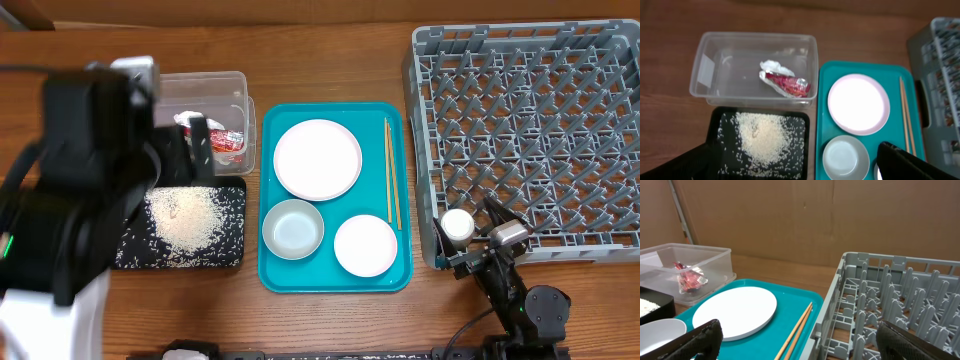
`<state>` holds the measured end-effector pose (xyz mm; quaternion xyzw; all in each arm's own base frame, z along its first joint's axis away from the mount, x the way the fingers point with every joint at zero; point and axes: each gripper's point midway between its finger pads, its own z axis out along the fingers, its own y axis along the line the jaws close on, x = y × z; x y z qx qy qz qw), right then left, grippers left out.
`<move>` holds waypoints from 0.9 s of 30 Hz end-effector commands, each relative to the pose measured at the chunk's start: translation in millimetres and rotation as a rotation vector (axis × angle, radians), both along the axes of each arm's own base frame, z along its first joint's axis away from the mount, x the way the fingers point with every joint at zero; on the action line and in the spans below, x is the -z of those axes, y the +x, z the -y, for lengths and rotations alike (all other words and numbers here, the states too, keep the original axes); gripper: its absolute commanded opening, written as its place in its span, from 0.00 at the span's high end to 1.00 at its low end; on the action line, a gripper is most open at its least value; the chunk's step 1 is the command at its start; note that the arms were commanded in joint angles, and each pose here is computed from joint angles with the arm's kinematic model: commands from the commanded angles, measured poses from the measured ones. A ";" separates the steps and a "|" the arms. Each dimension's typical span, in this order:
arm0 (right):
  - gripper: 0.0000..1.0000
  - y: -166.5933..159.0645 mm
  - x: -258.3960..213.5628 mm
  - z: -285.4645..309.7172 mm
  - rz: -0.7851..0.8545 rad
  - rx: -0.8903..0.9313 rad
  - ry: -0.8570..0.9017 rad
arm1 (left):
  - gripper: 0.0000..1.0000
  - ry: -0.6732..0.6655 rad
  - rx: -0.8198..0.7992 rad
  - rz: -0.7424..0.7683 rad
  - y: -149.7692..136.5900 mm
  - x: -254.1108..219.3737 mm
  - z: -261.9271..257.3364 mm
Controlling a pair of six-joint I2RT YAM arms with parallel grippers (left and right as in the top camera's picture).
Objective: Sort waste into correct bins and load items into the dishwasher
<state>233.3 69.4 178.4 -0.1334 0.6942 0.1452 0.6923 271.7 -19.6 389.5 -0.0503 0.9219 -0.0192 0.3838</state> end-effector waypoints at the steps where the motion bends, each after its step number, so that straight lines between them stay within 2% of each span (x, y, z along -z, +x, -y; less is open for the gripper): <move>1: 0.00 -0.4 1.9 -1.0 0.004 -0.005 -0.003 | 0.00 0.009 0.001 0.114 -19.3 -17.6 -4.7; 6: 0.00 -0.4 1.9 -1.0 0.004 -0.005 -0.003 | 0.00 0.006 0.011 0.298 -17.1 -20.1 -5.3; 16: 0.00 -0.4 1.9 -1.0 0.004 -0.005 -0.003 | 0.00 -0.034 0.020 0.500 -18.2 37.5 -2.2; 27: 0.00 -0.4 1.9 -1.0 0.004 -0.005 -0.003 | 0.00 -0.066 0.017 0.687 -33.6 94.3 -3.7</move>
